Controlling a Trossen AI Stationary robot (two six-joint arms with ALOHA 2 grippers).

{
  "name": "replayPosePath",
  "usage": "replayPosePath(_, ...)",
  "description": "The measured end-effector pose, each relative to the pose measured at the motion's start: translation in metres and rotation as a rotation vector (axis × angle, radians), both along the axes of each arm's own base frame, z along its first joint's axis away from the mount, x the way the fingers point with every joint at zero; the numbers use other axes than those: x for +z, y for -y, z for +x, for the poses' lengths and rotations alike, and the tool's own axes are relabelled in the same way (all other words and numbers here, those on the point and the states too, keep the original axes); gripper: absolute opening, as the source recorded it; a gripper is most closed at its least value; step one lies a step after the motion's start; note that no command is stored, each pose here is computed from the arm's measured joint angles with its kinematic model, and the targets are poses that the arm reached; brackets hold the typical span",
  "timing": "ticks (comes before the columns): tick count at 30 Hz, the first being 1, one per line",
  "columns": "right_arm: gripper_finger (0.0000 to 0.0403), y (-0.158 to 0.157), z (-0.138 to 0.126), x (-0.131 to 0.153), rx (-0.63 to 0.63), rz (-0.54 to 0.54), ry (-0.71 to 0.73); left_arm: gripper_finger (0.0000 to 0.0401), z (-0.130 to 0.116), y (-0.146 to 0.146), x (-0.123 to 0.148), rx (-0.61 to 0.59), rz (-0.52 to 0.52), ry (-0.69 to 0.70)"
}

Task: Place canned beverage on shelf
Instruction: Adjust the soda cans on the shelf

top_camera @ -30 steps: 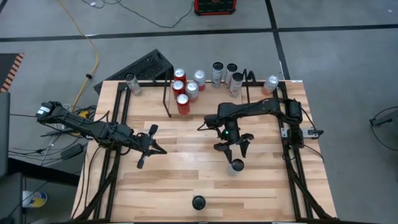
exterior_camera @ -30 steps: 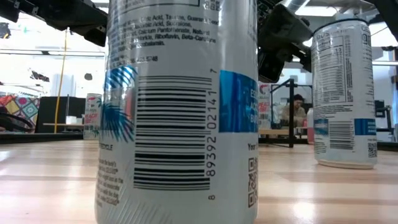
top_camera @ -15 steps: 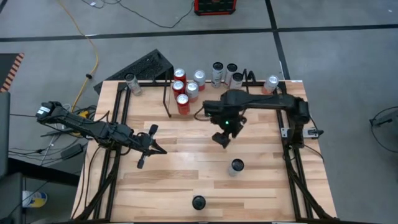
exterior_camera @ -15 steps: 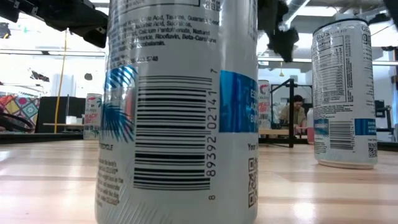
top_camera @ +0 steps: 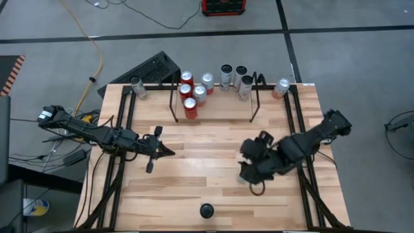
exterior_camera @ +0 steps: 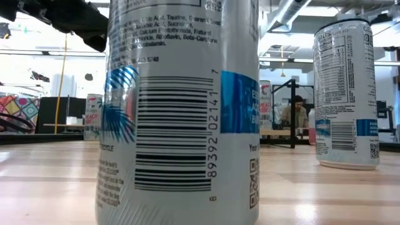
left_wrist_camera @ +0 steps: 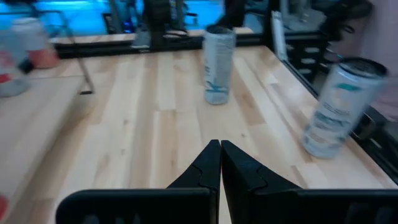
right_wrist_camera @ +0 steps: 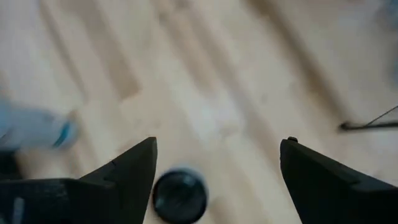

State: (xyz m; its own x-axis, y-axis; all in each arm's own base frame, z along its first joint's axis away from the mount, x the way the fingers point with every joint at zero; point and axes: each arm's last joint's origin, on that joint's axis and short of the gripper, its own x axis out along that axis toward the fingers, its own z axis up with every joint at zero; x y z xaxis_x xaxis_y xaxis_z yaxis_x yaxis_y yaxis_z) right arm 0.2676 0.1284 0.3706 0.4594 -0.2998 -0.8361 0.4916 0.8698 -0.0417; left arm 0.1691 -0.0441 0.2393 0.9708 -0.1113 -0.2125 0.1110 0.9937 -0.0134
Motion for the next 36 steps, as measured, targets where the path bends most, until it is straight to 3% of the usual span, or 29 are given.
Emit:
replayPosePath(7,0.0284,0.024,-0.007,0.008,-0.079,-0.234,0.146,0.0000,0.001,-0.004,0.002,0.132,-0.014,0.026)
replayPosePath(12,0.0269,0.084,-0.003,0.028,-0.159,-0.296,0.192,0.0000,0.001,-0.006,0.002,0.212,-0.028,0.031)
replayPosePath(18,0.0265,0.184,0.009,0.048,-0.208,-0.144,0.343,0.0000,0.000,-0.006,0.001,0.201,-0.062,0.021)
replayPosePath(22,0.0265,0.252,0.013,0.044,-0.278,-0.085,0.419,0.0000,0.000,-0.006,0.001,0.203,-0.068,0.018)
replayPosePath(28,0.0265,0.331,0.015,0.012,-0.401,-0.036,0.324,0.0000,0.000,-0.006,-0.002,0.208,-0.047,-0.015)
replayPosePath(36,0.0265,0.395,0.027,0.000,-0.475,-0.027,0.249,0.0000,-0.001,-0.010,-0.002,0.330,0.048,-0.008)
